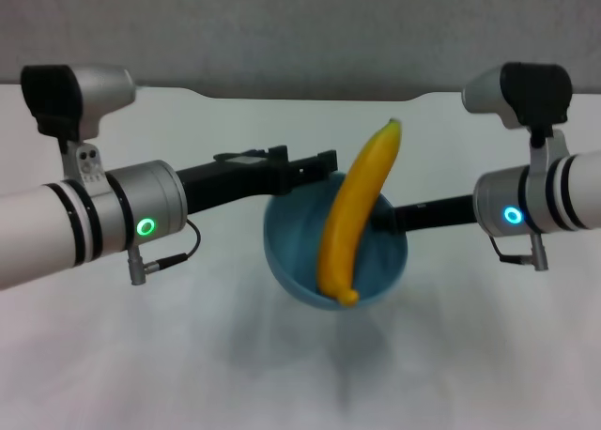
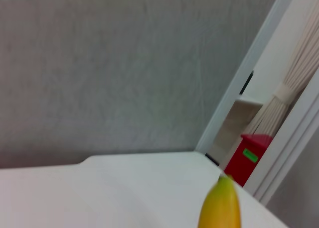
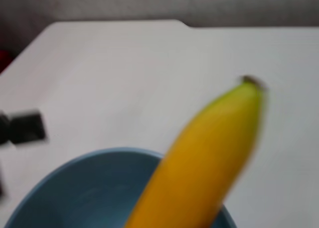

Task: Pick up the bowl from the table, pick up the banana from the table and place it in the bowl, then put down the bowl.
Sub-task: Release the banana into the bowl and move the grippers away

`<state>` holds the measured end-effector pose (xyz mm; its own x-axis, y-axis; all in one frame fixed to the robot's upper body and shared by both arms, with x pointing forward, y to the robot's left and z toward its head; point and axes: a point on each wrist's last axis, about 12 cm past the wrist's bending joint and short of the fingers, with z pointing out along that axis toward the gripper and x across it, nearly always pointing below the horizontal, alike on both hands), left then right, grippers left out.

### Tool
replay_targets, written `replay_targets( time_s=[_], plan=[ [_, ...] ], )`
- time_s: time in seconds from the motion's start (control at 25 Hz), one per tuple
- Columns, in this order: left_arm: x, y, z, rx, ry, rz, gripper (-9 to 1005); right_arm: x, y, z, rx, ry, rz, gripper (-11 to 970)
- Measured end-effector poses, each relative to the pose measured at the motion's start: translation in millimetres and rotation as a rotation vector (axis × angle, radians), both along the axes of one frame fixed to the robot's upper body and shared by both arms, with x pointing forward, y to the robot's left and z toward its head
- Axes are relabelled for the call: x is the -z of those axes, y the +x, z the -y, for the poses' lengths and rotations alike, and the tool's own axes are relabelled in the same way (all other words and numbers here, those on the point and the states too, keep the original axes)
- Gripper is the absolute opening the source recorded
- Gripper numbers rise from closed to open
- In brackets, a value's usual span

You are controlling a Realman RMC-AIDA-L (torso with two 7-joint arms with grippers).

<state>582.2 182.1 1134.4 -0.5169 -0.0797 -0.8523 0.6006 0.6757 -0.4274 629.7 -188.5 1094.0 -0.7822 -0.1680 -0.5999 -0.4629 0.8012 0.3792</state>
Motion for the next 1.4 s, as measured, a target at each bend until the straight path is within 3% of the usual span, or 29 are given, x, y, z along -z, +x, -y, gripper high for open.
replay_targets(
  time_s=[0.24,0.6,0.8,0.92,1.4],
  plan=[
    [-3.9,3.5,-15.8,-0.045,-0.012,0.033,897,8.4,-2.9,6.6,0.014,-0.016,-0.027,31],
    [-3.8,11.1,-64.3,-0.18,0.042,0.104,897,10.3,-6.3,5.9,-0.005,-0.014,-0.055,30],
    [10.2,15.4,-106.9,-0.31,0.105,0.104,897,17.8,-8.4,11.5,0.01,-0.03,-0.075,29],
    [17.3,13.7,-122.5,-0.362,0.104,0.087,896,22.1,-9.1,15.9,0.029,-0.038,-0.081,29],
    [35.7,6.1,-128.0,-0.381,0.107,0.031,896,35.2,-16.3,21.5,0.022,-0.081,-0.126,30]
  ],
)
